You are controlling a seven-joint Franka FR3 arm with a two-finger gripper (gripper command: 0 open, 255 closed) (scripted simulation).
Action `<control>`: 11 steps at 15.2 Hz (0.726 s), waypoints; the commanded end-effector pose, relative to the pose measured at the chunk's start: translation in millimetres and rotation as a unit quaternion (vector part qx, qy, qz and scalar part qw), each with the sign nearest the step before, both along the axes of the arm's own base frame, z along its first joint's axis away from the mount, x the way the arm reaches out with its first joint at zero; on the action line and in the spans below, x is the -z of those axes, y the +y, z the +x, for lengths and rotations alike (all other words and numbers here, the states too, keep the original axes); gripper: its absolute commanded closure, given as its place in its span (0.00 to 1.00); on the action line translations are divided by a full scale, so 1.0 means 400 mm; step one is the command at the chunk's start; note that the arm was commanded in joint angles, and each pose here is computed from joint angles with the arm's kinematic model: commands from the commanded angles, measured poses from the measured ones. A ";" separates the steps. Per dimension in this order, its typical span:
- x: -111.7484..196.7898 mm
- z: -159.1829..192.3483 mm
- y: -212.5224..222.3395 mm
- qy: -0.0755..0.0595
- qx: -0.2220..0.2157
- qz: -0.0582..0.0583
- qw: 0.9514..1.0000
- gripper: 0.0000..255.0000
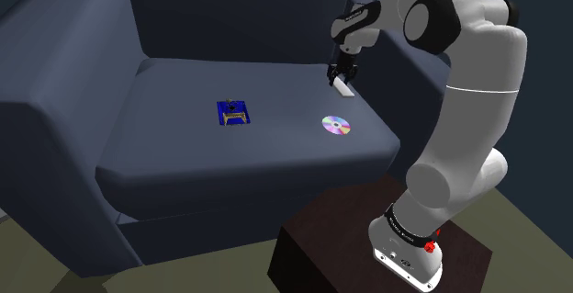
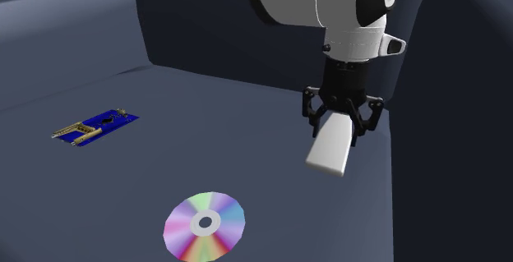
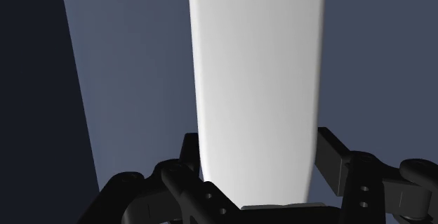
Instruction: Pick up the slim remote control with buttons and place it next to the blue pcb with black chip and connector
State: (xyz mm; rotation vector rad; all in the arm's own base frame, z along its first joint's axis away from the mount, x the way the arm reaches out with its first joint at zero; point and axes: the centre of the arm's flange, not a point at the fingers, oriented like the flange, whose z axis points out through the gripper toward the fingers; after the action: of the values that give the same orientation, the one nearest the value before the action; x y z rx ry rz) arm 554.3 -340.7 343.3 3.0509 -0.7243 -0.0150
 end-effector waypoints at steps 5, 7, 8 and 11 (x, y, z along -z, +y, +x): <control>-0.079 0.001 0.002 0.000 0.000 0.000 1.000 1.00; -0.106 0.001 0.002 0.000 0.000 0.000 1.000 1.00; -0.119 0.001 0.002 0.000 0.000 0.000 1.000 1.00; -0.158 0.001 0.002 0.000 0.000 0.000 1.000 1.00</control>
State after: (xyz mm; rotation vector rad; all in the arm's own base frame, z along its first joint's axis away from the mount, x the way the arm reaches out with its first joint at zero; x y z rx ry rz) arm 554.8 -339.6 402.0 3.0508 -0.7242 -0.0146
